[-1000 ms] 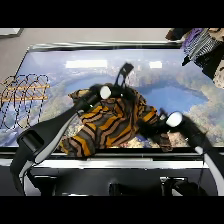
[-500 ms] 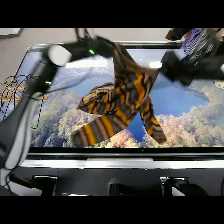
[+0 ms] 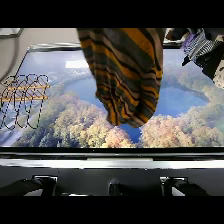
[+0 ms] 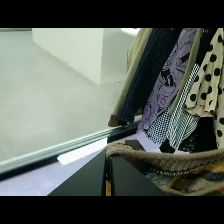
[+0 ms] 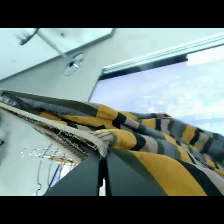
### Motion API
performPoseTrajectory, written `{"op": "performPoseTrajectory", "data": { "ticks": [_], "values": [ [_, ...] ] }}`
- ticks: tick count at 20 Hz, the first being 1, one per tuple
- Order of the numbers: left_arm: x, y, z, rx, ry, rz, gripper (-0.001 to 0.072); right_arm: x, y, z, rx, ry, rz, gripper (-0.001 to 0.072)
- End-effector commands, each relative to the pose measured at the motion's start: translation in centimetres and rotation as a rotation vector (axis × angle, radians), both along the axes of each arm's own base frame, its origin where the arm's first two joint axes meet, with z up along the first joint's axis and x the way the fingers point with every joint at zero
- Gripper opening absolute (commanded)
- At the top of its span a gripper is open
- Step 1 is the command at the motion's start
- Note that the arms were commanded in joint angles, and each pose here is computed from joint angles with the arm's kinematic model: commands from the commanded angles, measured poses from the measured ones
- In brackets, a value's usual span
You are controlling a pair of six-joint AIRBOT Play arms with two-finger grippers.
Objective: Fold the clothes and pants, and hang the long-sleeved shirts on hangers.
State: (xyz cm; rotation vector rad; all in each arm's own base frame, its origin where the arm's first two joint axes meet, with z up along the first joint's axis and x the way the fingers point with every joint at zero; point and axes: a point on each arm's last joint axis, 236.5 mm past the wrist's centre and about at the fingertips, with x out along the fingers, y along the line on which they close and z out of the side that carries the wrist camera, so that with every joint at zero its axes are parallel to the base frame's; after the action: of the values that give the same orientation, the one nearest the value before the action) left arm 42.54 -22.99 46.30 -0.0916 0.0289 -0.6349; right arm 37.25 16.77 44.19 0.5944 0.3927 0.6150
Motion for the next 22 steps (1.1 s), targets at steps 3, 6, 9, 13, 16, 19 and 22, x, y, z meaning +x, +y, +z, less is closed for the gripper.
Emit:
{"op": "performPoseTrajectory", "data": {
  "ticks": [3, 6, 9, 13, 16, 19, 22],
  "values": [
    [-4.1, 2.5, -8.0, 0.026, 0.473, 0.061, 0.0016, 0.2, 3.7, -3.4, -0.076, 0.085, 0.085, 0.0028],
    [-6.0, 2.9, -17.3, 0.079, 0.851, 0.106, 0.0016, 1.6, 3.3, -12.2, -0.336, 0.302, 0.021, 0.0028],
    [-8.0, 2.7, -25.8, 0.181, 1.098, 0.124, 0.0016, 0.9, 0.4, -20.5, -0.665, 0.501, -0.051, 0.0028],
    [-10.8, 1.0, -36.6, 0.26, 1.312, 0.128, 0.0017, -0.1, 2.8, -29.9, -0.728, 0.658, -0.013, 0.0027],
    [-11.9, -1.4, -42.5, 0.147, 1.406, 0.12, 0.0017, -1.0, 5.9, -36.3, -0.687, 0.72, -0.026, 0.0027],
    [-12.1, -2.2, -46.0, 0.097, 1.439, 0.129, 0.0017, -3.1, 7.6, -41.5, -0.673, 0.784, -0.053, 0.0027],
    [-11.9, -2.0, -47.4, 0.135, 1.443, 0.121, 0.0017, -4.8, 8.0, -44.0, -0.715, 0.797, -0.061, 0.0027]
  ]
}}
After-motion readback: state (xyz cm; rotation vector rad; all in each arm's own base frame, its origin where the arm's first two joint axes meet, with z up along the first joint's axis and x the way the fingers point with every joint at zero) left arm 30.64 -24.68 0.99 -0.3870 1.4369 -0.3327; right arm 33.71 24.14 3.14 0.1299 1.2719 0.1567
